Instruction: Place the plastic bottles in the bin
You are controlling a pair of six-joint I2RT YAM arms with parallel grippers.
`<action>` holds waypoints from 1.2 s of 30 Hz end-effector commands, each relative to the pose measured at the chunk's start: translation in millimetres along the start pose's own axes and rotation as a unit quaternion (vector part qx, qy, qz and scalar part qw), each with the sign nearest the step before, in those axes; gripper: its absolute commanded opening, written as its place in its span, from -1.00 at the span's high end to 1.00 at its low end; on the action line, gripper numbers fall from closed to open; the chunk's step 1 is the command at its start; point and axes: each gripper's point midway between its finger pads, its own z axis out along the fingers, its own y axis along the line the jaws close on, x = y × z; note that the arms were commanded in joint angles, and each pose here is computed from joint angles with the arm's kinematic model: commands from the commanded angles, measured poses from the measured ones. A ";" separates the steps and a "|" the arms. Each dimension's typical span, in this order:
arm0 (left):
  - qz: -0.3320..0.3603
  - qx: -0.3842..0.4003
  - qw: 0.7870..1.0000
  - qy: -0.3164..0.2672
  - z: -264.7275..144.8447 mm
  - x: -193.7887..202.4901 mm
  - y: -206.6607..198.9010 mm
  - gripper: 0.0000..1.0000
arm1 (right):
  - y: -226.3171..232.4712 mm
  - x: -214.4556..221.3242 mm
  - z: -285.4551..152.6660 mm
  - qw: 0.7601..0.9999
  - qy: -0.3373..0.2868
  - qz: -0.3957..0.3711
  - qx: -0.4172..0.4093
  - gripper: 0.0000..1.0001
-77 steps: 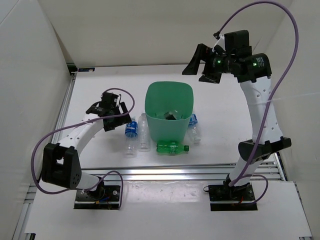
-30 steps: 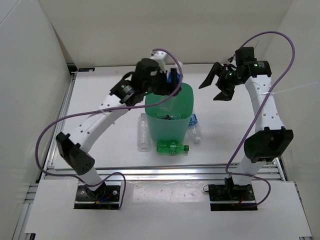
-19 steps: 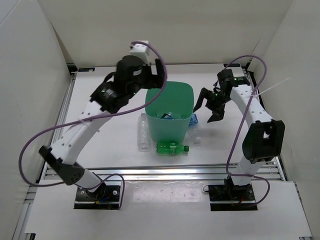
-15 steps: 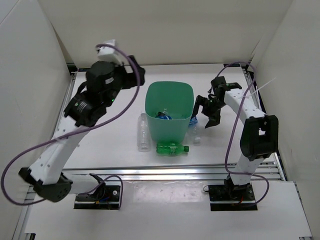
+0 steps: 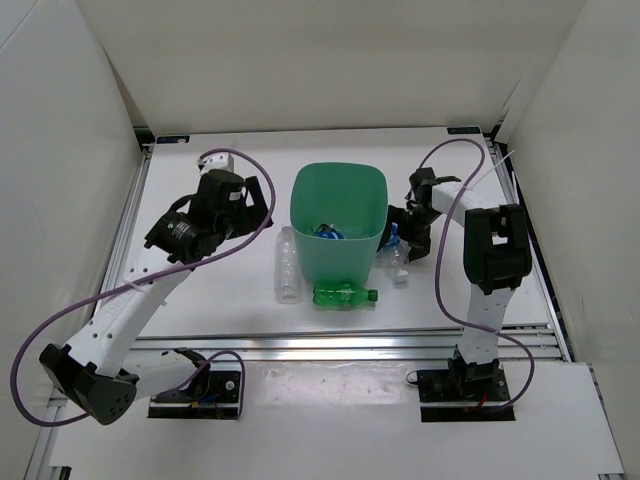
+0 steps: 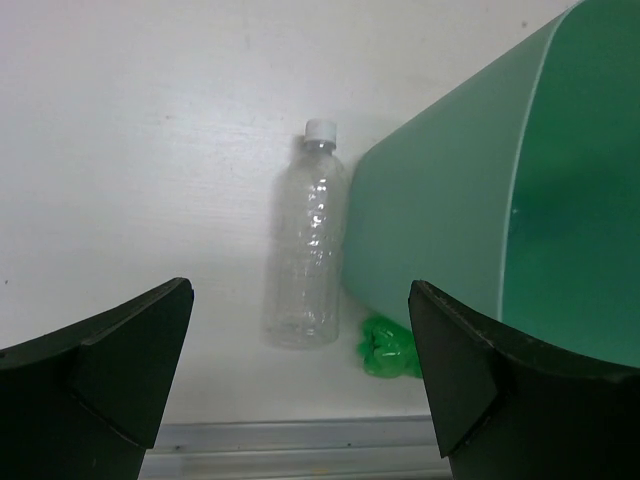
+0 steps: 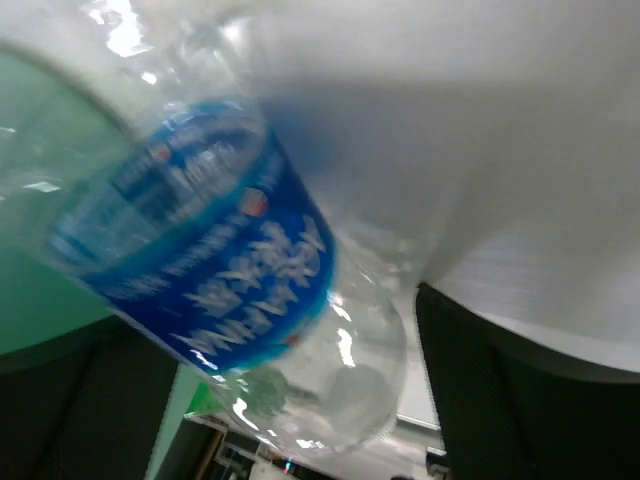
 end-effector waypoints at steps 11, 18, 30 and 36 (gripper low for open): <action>-0.026 -0.009 0.999 0.015 0.5 12.1 16.6 -1.00 | -6.7 -10.5 -17.4 0.999 -0.033 -0.009 0.016 0.50; -0.030 -0.041 0.999 0.018 11.7 19.7 31.4 -1.00 | 7.0 14.5 -92.7 0.994 -0.101 0.003 0.030 0.67; -0.043 -0.063 0.995 0.071 58.3 48.0 42.4 -1.00 | 172.7 1.8 -280.0 0.935 -0.313 -0.142 -0.087 0.69; -0.032 -0.055 0.994 0.091 74.9 64.2 40.6 -1.00 | 214.4 33.4 -242.2 0.931 -0.267 -0.229 -0.096 0.46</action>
